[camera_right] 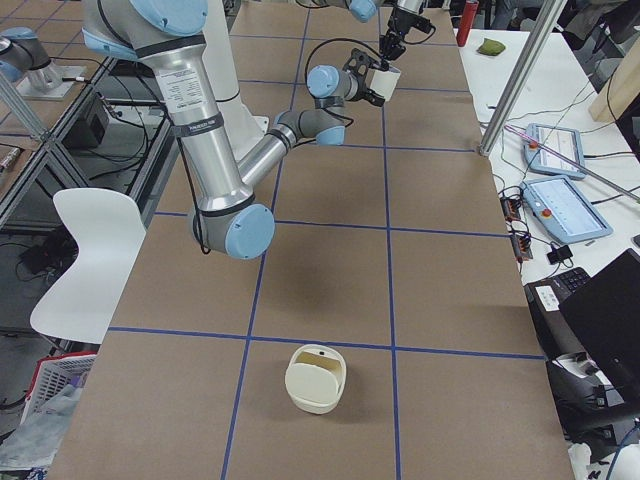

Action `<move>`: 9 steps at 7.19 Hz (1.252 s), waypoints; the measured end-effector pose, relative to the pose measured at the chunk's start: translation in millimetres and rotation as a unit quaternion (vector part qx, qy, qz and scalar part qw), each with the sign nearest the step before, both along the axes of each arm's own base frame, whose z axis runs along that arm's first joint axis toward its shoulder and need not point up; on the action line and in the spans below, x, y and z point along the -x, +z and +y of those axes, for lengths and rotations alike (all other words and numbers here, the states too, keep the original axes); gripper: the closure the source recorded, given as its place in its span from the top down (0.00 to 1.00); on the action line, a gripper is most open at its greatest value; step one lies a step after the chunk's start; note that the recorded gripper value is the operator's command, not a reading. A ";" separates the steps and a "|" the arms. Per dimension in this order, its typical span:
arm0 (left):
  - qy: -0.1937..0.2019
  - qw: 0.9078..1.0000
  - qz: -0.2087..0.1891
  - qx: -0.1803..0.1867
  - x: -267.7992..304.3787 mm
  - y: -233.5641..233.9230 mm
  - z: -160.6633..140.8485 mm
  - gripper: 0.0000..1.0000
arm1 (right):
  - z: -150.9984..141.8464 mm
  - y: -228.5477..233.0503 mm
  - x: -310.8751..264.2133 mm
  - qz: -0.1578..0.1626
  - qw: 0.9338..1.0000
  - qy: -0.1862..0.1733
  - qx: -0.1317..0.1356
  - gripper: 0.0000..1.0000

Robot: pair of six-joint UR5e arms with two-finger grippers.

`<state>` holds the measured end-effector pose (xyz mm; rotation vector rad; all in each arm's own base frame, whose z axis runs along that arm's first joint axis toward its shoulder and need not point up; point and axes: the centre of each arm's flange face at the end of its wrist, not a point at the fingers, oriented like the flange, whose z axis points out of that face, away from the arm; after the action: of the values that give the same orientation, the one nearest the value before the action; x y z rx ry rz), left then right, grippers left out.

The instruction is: Left arm hands cup to right arm to dump lemon

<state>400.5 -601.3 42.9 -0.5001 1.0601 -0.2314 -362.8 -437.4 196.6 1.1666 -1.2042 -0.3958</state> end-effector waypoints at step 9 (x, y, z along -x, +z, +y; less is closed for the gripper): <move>0.032 0.999 0.028 -0.007 -24.7 -48.6 32.8 0.00 | 4.3 0.3 5.5 -0.001 1.000 -0.007 0.002 0.99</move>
<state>425.2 -568.5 -5.7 -0.5301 1.0979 -0.1542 -368.4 -433.1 196.8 1.1560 -1.2139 -0.4029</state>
